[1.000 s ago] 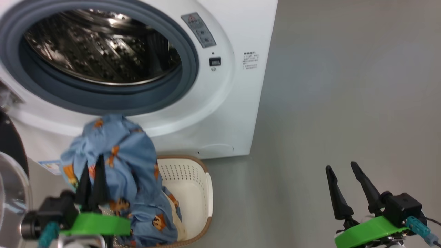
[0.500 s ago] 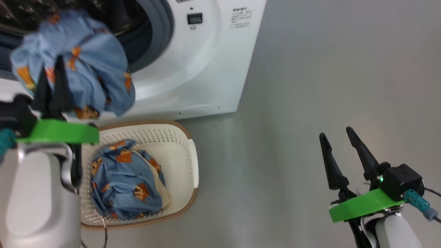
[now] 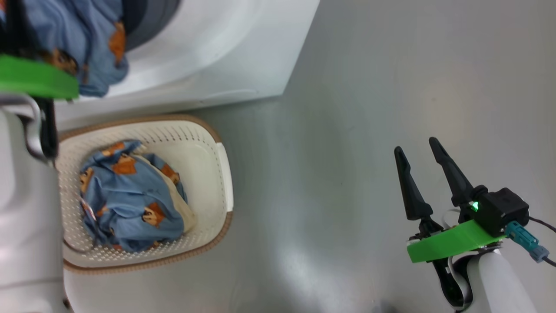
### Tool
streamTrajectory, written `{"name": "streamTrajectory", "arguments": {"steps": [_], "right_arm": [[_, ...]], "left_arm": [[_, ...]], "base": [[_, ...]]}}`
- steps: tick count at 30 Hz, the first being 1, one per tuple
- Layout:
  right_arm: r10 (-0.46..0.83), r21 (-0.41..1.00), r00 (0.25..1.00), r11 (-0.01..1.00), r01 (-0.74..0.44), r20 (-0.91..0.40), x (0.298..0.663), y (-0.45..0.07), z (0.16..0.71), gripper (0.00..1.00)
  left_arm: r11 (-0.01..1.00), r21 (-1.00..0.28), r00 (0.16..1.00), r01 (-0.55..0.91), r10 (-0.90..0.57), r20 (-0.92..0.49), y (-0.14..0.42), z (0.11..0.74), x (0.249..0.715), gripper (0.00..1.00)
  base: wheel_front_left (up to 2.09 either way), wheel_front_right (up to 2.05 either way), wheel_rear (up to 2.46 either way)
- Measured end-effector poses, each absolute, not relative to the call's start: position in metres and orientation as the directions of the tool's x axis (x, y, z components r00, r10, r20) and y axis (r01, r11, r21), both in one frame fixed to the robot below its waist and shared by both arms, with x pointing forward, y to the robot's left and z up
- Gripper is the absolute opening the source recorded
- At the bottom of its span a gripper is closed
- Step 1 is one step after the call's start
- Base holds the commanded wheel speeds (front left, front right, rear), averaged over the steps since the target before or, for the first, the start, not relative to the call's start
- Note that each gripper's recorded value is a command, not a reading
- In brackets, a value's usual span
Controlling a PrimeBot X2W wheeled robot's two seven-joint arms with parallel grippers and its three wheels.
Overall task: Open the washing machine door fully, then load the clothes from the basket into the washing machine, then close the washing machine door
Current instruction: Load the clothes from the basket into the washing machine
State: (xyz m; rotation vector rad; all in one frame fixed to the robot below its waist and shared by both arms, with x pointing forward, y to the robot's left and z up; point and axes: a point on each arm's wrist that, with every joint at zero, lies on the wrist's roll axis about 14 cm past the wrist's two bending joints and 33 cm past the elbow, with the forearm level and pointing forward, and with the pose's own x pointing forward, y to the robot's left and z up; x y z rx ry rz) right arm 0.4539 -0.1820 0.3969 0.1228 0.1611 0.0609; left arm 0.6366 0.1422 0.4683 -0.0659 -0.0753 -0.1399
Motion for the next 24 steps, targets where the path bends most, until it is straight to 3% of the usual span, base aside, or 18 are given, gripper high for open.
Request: {"name": "streamTrajectory", "arguments": {"steps": [16, 24], "right_arm": [[0.069, 0.17, 0.932, 0.985, -0.008, -0.357, 0.432, -0.18, 0.325, 1.0], [0.079, 0.181, 0.92, 0.983, -0.009, -0.384, 0.433, -0.177, 0.312, 1.0]], "left_arm": [[0.971, -0.187, 0.964, 0.147, -0.183, -0.191, 0.121, 0.4, 0.709, 0.0], [0.974, -0.111, 0.979, 0.197, -0.202, -0.035, 0.118, 0.422, 0.734, 0.0]], "base": [[0.0, 0.0, 0.0], [0.0, 0.0, 0.0]]}}
